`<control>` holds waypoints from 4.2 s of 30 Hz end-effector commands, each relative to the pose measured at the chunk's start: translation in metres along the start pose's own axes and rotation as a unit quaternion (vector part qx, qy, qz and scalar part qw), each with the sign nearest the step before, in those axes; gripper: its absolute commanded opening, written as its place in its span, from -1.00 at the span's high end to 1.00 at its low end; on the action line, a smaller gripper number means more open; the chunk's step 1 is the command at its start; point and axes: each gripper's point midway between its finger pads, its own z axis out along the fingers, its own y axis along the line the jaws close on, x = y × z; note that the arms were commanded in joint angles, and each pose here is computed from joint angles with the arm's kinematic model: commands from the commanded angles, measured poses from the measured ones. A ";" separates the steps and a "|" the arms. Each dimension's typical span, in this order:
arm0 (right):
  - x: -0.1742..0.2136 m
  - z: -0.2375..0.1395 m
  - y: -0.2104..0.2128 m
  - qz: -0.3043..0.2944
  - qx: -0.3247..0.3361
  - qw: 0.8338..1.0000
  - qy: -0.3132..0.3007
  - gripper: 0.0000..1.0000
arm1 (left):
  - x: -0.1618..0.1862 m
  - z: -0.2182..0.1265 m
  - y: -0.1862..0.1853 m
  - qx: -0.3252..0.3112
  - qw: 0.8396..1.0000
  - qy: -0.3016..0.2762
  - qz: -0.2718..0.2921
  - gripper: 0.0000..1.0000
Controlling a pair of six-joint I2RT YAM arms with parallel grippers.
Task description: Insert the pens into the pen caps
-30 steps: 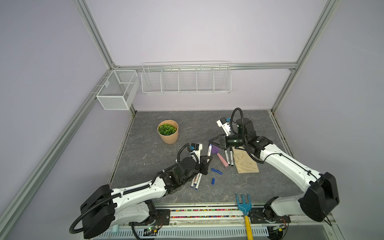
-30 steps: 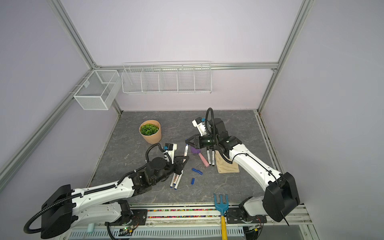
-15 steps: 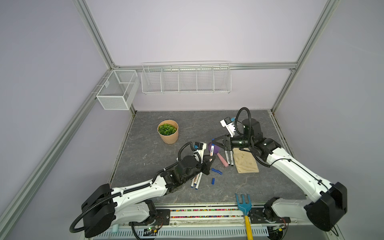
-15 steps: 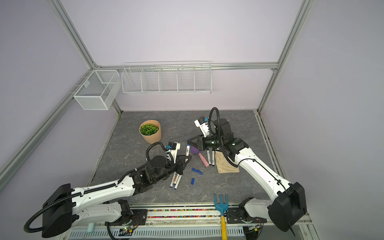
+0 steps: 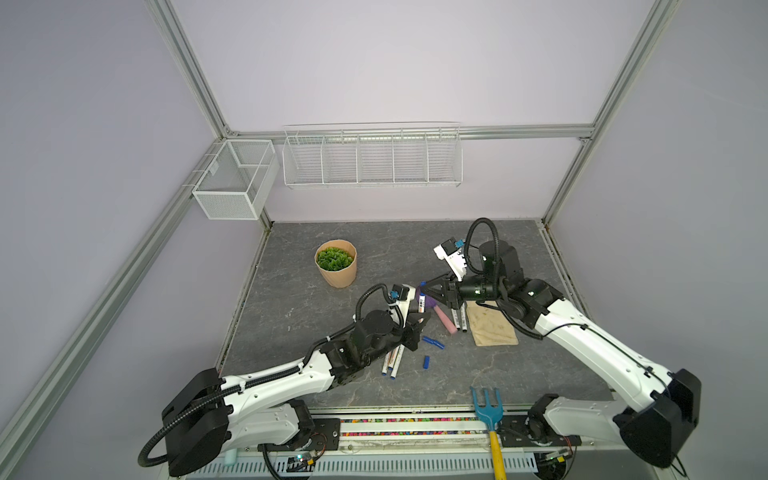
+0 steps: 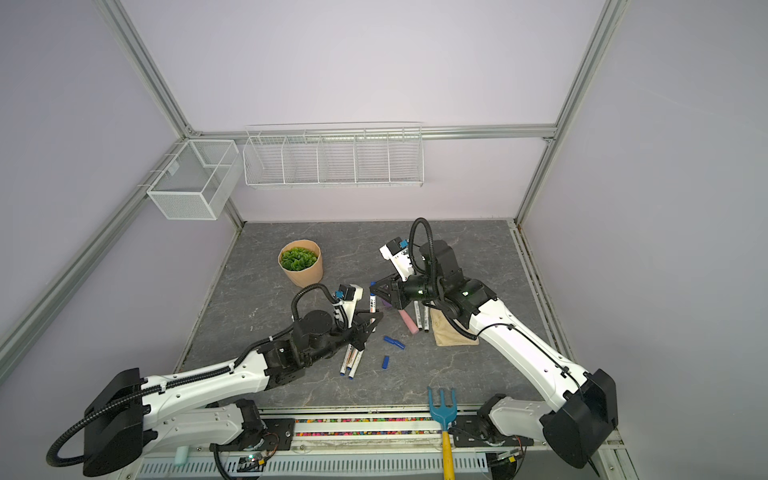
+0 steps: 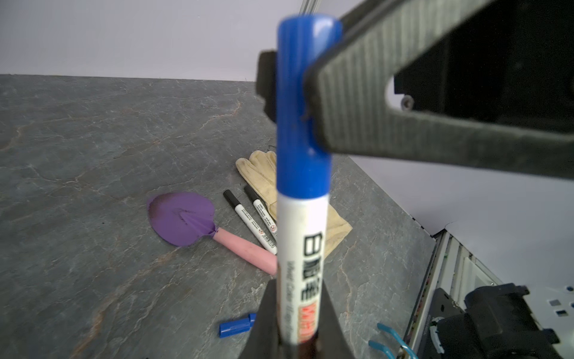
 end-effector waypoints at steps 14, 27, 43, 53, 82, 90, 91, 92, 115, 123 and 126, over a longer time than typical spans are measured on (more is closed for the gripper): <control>0.006 -0.029 0.006 0.033 0.042 0.999 0.006 0.01 | 0.011 -0.019 0.022 -0.054 0.997 -0.052 0.011 1.00; 0.008 0.017 0.008 0.039 0.019 0.997 0.060 0.07 | 0.034 -0.015 0.011 -0.050 0.998 -0.036 0.004 1.00; 0.057 0.034 -0.010 0.075 0.018 0.990 0.115 0.67 | 0.001 -0.013 -0.008 -0.026 0.996 -0.078 0.013 1.00; 0.148 0.038 -0.038 0.089 0.067 0.959 0.260 0.86 | -0.079 -0.019 -0.012 -0.020 0.984 -0.175 0.006 1.00; 0.095 0.039 -0.044 0.123 0.041 0.977 0.167 0.45 | -0.064 0.020 -0.046 0.100 0.982 -0.149 -0.060 1.00; 0.087 0.024 -0.052 0.138 0.061 0.980 0.132 0.41 | -0.056 0.020 -0.034 0.075 0.983 -0.152 -0.076 1.00; 0.086 0.022 -0.053 0.139 0.063 0.980 0.126 0.40 | -0.055 0.021 -0.033 0.072 0.983 -0.149 -0.076 1.00; 0.085 0.019 -0.055 0.140 0.067 0.981 0.119 0.40 | -0.053 0.022 -0.032 0.069 0.984 -0.147 -0.077 1.00; 0.130 -0.029 -0.203 0.252 0.352 0.883 0.183 0.82 | 0.031 -0.015 0.071 -0.184 0.977 -0.016 -0.103 -0.14; 0.164 -0.035 -0.263 0.267 0.434 0.825 0.243 0.78 | 0.059 -0.055 0.108 -0.278 0.956 0.026 -0.094 -0.15; 0.170 -0.033 -0.271 0.276 0.441 0.816 0.253 0.66 | 0.063 -0.062 0.113 -0.284 0.953 0.020 -0.106 -0.16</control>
